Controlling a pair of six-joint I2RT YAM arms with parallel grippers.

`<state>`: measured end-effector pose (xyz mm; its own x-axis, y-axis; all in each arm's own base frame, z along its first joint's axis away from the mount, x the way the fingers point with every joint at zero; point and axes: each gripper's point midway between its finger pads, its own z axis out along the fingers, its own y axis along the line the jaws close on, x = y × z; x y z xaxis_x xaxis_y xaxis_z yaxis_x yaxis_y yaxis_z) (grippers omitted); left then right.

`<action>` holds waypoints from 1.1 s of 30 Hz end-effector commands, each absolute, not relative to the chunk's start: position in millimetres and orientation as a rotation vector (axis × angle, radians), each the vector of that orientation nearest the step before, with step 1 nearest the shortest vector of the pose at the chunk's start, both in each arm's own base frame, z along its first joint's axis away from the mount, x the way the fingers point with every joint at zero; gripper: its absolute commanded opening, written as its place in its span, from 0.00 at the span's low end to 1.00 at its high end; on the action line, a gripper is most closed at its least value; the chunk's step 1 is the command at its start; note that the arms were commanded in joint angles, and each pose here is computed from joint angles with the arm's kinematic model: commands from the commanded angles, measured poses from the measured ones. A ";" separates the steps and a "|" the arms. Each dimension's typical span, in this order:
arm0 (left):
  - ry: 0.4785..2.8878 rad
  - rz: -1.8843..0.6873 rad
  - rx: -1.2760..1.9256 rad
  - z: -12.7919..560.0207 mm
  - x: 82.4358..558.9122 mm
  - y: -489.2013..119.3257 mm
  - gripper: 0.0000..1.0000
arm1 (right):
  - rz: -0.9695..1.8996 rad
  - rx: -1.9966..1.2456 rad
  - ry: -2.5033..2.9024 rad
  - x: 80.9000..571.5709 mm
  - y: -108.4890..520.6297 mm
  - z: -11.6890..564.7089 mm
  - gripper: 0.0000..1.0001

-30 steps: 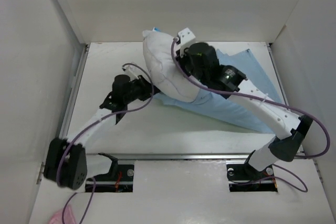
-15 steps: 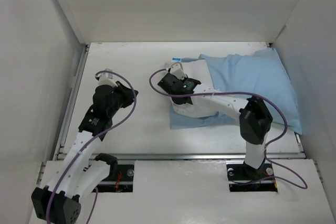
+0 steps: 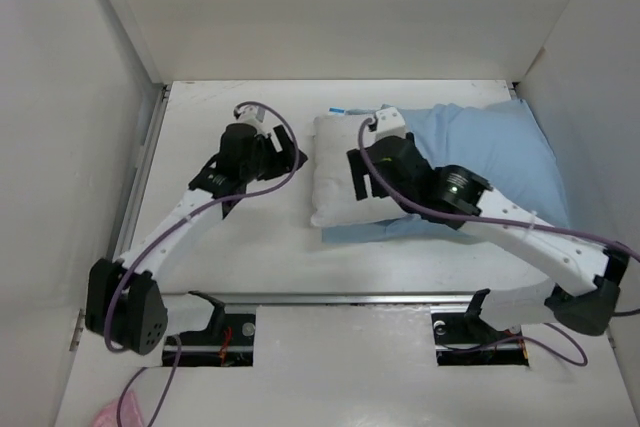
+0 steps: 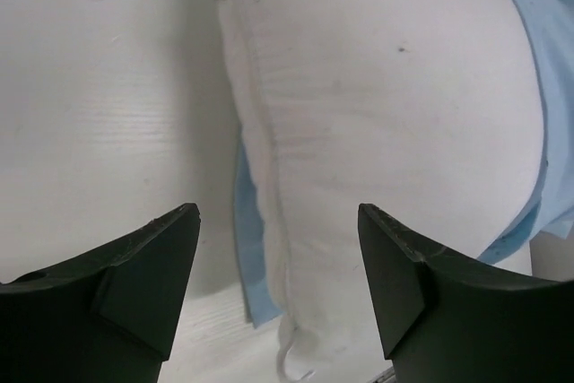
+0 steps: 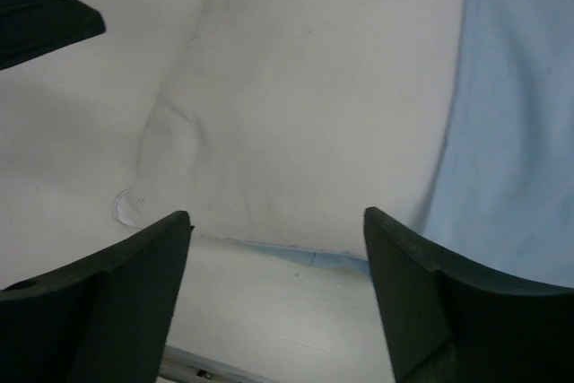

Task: Put the pillow into the pillowcase

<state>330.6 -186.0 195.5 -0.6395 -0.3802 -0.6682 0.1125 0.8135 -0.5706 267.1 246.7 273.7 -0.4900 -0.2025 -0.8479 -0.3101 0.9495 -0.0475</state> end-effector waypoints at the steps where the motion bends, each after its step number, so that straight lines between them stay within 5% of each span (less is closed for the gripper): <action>1: 2.061 -0.816 -0.045 228.8 357.6 -220.6 0.69 | 0.122 -0.246 2.169 252.6 224.1 254.0 0.79; 3: 2.140 -0.836 -0.001 202.9 365.7 -237.0 0.68 | 0.026 -0.154 2.163 258.4 200.8 252.6 0.60; 13: 2.258 -0.938 0.153 155.9 369.7 -300.6 0.66 | -0.408 0.104 2.303 315.2 125.6 189.0 0.57; 17: 2.294 -0.936 0.169 139.5 374.3 -313.6 0.40 | -0.516 0.128 2.322 316.6 116.0 175.8 0.44; 20: 2.315 -0.940 0.190 134.0 375.2 -325.5 0.10 | -0.562 0.130 2.316 317.3 112.0 174.9 0.34; 21: 2.302 -0.944 0.192 139.1 377.6 -327.1 0.04 | -0.578 0.128 2.313 316.4 109.6 175.6 0.15; 23: 2.313 -0.940 0.190 134.0 377.8 -327.3 0.00 | -0.567 0.107 2.343 312.9 111.3 172.4 0.00; 33: 2.261 -0.941 0.200 148.0 380.1 -326.3 0.00 | -0.181 -0.192 2.262 316.4 193.7 231.5 0.00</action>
